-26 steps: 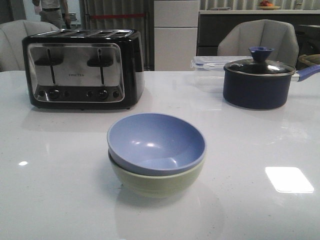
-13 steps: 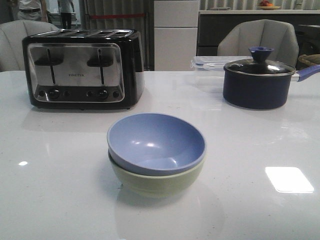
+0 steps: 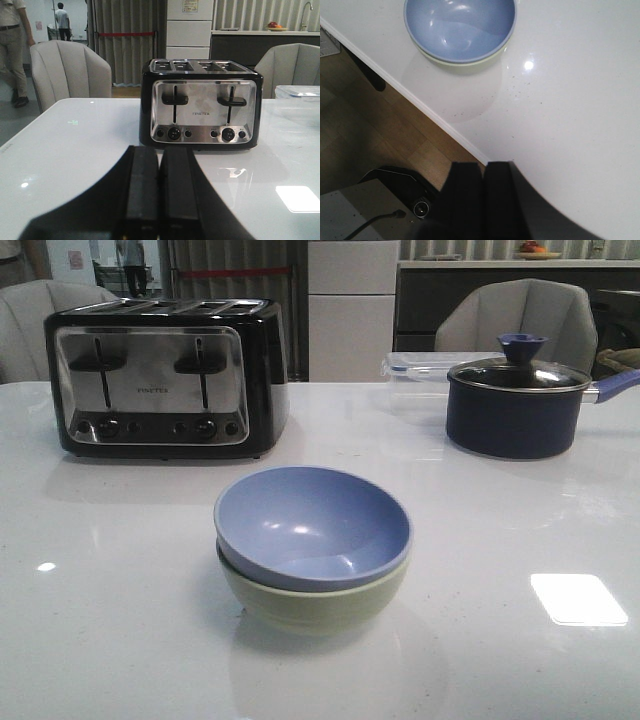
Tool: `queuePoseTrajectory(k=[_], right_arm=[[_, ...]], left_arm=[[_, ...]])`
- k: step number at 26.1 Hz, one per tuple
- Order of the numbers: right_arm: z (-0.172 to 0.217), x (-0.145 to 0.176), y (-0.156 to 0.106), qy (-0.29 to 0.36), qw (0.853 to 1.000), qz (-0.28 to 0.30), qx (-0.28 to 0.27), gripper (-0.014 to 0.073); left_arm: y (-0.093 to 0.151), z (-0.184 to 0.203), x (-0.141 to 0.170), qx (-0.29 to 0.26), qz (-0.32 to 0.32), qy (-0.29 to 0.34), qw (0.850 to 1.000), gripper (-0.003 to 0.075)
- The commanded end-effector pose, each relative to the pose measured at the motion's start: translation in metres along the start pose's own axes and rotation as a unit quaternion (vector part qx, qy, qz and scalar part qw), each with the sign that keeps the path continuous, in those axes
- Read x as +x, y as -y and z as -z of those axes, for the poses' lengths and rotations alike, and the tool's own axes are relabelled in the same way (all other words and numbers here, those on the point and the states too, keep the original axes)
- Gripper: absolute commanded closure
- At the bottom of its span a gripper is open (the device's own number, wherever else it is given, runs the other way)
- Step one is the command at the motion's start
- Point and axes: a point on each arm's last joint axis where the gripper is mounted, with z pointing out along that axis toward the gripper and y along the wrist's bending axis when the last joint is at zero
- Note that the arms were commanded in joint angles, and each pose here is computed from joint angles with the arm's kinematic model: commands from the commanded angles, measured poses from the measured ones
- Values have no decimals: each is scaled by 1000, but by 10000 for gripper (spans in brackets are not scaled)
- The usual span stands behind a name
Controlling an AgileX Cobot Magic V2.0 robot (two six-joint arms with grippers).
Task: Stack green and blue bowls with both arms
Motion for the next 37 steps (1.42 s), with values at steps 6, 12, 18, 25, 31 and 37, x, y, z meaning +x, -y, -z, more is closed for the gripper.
queuePoseTrajectory(k=[6, 12, 18, 25, 31, 37], right_arm=[[22, 23, 22, 237, 962, -48, 126, 538], [16, 76, 32, 387, 886, -66, 248, 538], [-3, 107, 36, 388, 872, -79, 287, 538], [-2, 107, 36, 394, 869, -78, 288, 538], [4, 101, 35, 440, 847, -88, 284, 538], [7, 100, 36, 447, 837, -68, 307, 538]], left_arm=[[0, 2, -9, 2, 3, 56, 998, 627], [0, 2, -9, 2, 3, 56, 998, 627], [0, 2, -9, 2, 3, 56, 998, 627], [0, 2, -9, 2, 3, 55, 998, 627], [0, 2, -9, 2, 3, 55, 998, 627], [0, 2, -9, 2, 3, 55, 998, 627]])
